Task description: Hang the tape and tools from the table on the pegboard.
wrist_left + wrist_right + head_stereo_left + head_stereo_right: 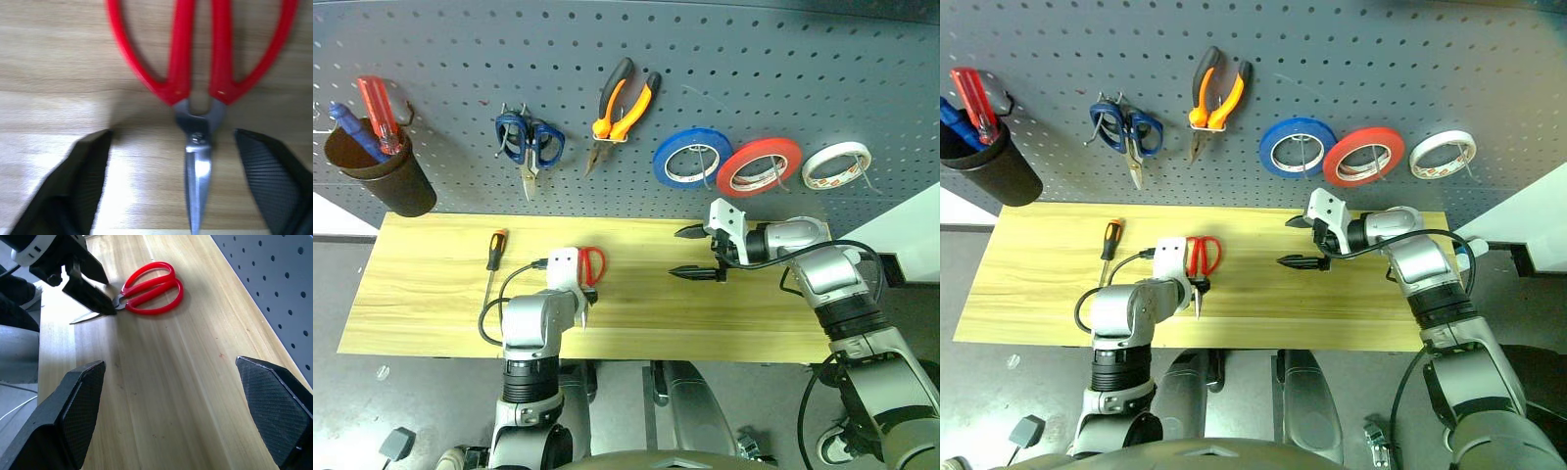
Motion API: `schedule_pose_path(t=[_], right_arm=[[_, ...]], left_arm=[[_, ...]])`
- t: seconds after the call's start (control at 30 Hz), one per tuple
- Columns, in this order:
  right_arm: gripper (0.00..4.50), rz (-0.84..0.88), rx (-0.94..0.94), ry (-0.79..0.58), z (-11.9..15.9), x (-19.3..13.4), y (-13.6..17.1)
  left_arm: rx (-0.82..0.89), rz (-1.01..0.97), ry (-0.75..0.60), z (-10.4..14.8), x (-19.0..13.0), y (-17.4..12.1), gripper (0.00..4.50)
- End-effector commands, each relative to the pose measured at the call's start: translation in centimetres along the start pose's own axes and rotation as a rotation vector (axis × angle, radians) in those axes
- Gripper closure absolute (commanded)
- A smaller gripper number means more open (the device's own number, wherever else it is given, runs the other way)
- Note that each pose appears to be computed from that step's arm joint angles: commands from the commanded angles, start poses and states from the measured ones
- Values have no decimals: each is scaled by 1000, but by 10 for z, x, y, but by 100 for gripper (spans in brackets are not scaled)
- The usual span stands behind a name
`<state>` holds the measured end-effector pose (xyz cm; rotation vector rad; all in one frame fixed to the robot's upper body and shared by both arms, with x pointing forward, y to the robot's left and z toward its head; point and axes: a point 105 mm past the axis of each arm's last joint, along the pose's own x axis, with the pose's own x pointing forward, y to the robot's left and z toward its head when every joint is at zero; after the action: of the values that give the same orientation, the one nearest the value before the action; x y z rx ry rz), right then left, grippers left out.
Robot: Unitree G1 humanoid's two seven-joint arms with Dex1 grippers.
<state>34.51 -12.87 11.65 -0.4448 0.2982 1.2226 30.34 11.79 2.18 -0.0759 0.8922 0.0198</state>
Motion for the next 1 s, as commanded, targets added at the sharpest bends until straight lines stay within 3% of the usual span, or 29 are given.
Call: schedule_pose_path(t=[0.03,0.3,0.47,0.63,0.8,1.0], right_arm=[[0,-29,-28,-25,6,-8,-4],[0,-31,-33,-26,6,-8,-4],[0,-37,-38,-28,6,-7,-7],[0,-41,-43,-33,8,-7,-9],[0,-47,-47,-64,15,-10,-14],[0,-8,-2,-181,41,-22,-17]], left_arm=[[-23,-19,106,-30,6,-5,179],[-44,-8,117,-32,5,0,413],[-45,-13,115,-30,6,8,416],[73,-167,112,-21,-11,10,416],[259,-275,-11,-4,-45,27,416],[350,-323,-221,16,-79,41,416]])
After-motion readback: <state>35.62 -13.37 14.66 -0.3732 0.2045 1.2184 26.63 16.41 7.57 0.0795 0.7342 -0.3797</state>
